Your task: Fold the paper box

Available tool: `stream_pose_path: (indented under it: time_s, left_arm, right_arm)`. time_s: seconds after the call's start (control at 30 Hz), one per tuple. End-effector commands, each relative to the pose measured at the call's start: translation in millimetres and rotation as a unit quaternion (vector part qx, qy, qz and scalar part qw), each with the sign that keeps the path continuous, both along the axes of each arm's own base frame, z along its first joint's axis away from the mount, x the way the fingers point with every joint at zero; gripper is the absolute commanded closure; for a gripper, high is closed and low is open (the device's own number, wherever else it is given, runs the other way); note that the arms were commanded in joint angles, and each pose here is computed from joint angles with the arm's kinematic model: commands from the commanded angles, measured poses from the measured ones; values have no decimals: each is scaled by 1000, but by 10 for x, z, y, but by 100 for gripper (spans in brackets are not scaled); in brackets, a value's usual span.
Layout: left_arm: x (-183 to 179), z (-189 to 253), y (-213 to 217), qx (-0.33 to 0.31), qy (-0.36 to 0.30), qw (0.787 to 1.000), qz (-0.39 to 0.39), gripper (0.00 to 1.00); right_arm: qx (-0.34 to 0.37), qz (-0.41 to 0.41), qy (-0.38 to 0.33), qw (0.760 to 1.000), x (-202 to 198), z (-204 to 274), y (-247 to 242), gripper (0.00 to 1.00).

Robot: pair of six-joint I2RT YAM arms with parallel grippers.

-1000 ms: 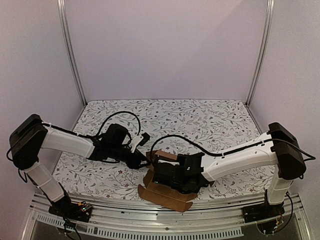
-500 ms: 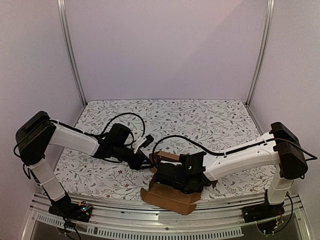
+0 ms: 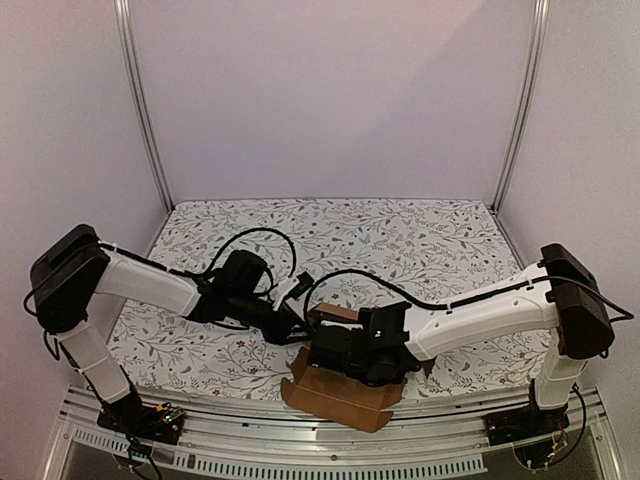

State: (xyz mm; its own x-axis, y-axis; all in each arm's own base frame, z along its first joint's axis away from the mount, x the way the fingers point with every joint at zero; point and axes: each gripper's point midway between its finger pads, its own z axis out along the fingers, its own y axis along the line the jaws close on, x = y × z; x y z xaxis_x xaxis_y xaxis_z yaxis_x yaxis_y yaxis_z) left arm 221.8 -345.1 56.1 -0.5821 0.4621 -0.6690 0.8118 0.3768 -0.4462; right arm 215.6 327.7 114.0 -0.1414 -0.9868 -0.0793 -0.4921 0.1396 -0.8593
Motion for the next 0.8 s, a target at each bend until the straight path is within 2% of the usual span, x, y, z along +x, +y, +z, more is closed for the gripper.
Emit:
stream_pose_path:
  time_s: [0.0, 0.17, 0.5, 0.77]
  left_arm:
    - [-64, 120, -106, -11, -23, 1000, 8, 61]
    - [-62, 85, -141, -1, -37, 999, 34, 61]
    - [78, 141, -151, 16, -116, 985, 130, 62]
    - [-2, 162, -253, 2, -129, 980, 149, 66]
  right_arm:
    - [-1, -2, 13, 1000, -43, -69, 50, 100]
    - [0, -4, 12, 1000, -44, -64, 49, 100]
    - [5, -4, 15, 1000, -105, -75, 52, 100]
    - [4, 4, 19, 1000, -199, -152, 106, 100]
